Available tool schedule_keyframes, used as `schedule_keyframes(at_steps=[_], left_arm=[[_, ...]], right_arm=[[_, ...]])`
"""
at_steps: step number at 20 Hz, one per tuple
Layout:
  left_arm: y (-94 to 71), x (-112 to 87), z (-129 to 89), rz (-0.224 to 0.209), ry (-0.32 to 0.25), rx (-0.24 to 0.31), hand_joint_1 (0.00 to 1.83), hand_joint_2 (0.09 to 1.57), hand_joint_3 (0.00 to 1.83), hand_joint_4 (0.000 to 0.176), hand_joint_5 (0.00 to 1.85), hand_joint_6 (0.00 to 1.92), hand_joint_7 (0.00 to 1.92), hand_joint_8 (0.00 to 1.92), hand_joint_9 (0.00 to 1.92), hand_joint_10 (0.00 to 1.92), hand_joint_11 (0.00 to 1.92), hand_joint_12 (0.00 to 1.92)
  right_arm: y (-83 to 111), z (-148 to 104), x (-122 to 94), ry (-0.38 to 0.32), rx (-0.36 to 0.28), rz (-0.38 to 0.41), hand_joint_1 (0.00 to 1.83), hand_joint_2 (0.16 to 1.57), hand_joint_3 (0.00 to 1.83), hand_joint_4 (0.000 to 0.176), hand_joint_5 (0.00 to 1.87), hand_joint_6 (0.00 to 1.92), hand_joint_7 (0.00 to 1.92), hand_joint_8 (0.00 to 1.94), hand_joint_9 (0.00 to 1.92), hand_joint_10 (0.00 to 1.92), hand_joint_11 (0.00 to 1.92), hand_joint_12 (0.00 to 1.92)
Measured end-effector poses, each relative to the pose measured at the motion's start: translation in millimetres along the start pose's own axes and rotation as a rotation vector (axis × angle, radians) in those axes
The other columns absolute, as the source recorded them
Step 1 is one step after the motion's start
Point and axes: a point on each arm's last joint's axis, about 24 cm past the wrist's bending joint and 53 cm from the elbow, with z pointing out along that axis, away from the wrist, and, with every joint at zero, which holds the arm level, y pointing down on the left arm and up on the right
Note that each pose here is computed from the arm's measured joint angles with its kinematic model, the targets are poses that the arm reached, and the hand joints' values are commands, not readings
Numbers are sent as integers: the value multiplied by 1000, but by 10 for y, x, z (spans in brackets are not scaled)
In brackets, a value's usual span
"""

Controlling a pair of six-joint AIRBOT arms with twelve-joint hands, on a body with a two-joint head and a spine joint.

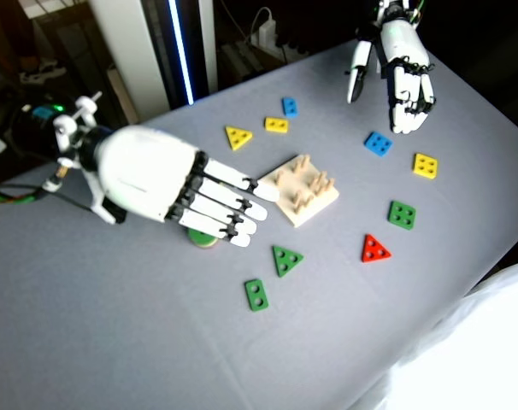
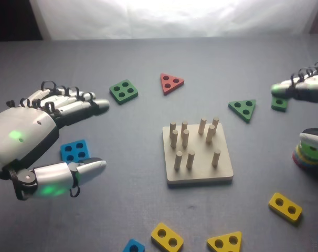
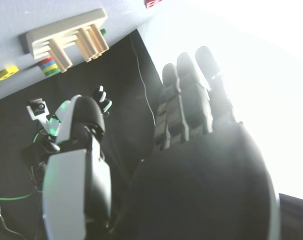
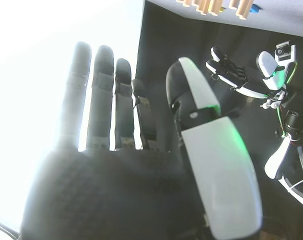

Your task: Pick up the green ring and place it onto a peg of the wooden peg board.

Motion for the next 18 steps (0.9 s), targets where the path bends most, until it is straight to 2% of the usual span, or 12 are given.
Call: schedule_keyframes(at_steps=[2, 3, 5, 6, 8, 10, 11, 12, 13, 15, 17, 18], left_arm=[[-4, 5, 0, 1, 2, 2, 536, 1115, 0, 48, 462, 3, 266, 1, 220, 6, 0, 587], [-1, 4, 0, -1, 1, 0, 567, 1113, 0, 40, 469, 4, 265, 0, 217, 3, 0, 592], [0, 3, 0, -1, 0, 0, 579, 1113, 0, 46, 465, 1, 247, 1, 202, 1, 0, 558], [3, 4, 1, 0, 1, 0, 578, 1113, 0, 47, 470, 3, 245, 1, 201, 1, 0, 550], [4, 6, 4, 2, 2, 1, 579, 1115, 0, 52, 483, 4, 247, 1, 198, 0, 0, 521], [16, 22, 6, -7, 2, -3, 606, 1111, 0, 37, 501, 2, 267, 2, 233, 6, 0, 599], [15, 42, 9, -12, 6, -1, 631, 1104, 0, 39, 495, 1, 263, 0, 232, 4, 0, 604], [26, 37, 13, -15, 6, -2, 654, 1097, 0, 39, 496, 1, 259, 0, 227, 1, 0, 602], [27, 36, 14, -20, 7, -2, 660, 1094, 0, 41, 494, 0, 257, 0, 226, 0, 0, 600], [33, 29, 14, -22, 5, -4, 651, 1087, 0, 44, 501, 1, 263, 0, 236, 2, 0, 640], [26, 32, 15, -34, 7, 0, 637, 1088, 0, 43, 503, 1, 258, 0, 228, 0, 0, 648], [22, 35, 17, -39, 10, 5, 625, 1089, 0, 41, 507, 2, 261, 2, 230, 1, 0, 649]], right_arm=[[-7, -1, 28, 12, 3, -5, 781, 1265, 0, 6, 536, 7, 471, 1, 464, 6, 293, 429], [-24, 2, 31, 15, 7, -7, 771, 1264, 0, 21, 537, 2, 470, 1, 484, 2, 290, 524], [-71, 3, 41, 25, 22, -14, 860, 1233, 2, 57, 519, 1, 471, 0, 515, 0, 240, 778], [-127, 5, 68, 39, 41, -17, 894, 1198, 0, 34, 505, 0, 454, 0, 508, 0, 230, 812], [-214, 0, 162, 81, 71, -30, 883, 1152, 0, 32, 474, 0, 428, 0, 493, 0, 230, 814], [-303, -14, 240, 121, 102, -47, 945, 1081, 0, 43, 473, 0, 448, 3, 508, 3, 250, 796], [-370, -19, 257, 136, 122, -56, 961, 1057, 0, 49, 469, 0, 453, 1, 507, 1, 261, 754], [-433, -22, 271, 145, 143, -58, 982, 1040, 0, 60, 456, 0, 447, 0, 486, 0, 243, 736], [-493, -34, 290, 159, 165, -62, 998, 1023, 0, 82, 442, 0, 427, 0, 482, 0, 244, 733], [-595, -34, 338, 179, 192, -69, 1091, 988, 0, 60, 471, 10, 444, 7, 506, 8, 267, 742], [-693, -30, 390, 197, 216, -74, 1156, 978, 0, 58, 475, 3, 453, 2, 550, 9, 312, 783], [-748, -28, 418, 207, 233, -75, 1169, 979, 0, 68, 468, 0, 459, 0, 572, 4, 313, 841]])
